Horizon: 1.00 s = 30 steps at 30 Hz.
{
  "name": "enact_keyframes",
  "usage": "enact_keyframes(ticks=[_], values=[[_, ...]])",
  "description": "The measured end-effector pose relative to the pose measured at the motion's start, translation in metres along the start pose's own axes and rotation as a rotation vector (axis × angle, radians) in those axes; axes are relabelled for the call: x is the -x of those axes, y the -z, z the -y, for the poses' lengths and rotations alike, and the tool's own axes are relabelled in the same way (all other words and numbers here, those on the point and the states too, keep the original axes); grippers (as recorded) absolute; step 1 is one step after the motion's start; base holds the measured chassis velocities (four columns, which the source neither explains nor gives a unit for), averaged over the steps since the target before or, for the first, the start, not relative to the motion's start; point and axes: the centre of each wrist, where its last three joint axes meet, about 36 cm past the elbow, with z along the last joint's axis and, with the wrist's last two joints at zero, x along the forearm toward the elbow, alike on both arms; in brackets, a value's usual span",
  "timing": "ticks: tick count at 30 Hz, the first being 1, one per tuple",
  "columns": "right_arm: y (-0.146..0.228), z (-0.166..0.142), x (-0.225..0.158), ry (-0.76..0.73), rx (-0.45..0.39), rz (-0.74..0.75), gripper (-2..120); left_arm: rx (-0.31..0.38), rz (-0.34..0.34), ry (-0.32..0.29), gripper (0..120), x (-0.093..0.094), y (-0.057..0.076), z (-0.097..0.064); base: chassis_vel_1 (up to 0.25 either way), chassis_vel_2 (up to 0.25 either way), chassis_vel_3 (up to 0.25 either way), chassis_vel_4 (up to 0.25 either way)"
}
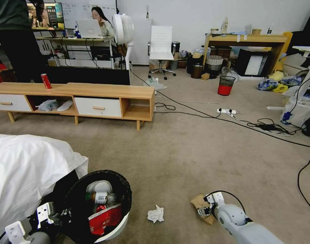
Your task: Pick up the trash bin and place the garbage on the floor into it.
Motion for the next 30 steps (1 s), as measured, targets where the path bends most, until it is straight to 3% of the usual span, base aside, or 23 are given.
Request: enact_keyframes(ticks=[19,22,30], values=[[-0.015,-0.013,0.028,-0.004,-0.047,0.005,100,0.001,-0.010,0.004,2,0.006,-0.004,-0.001,0.000,0.000,0.000,0.000],[-0.016,-0.018,0.028,0.006,-0.053,0.018,96,0.003,-0.009,0.004,2,0.006,-0.003,-0.002,0.000,0.000,0.000,0.000],[-0.019,-0.028,0.026,0.021,-0.075,0.037,70,0.002,-0.008,0.002,2,0.007,-0.003,-0.002,0.000,0.000,0.000,0.000]])
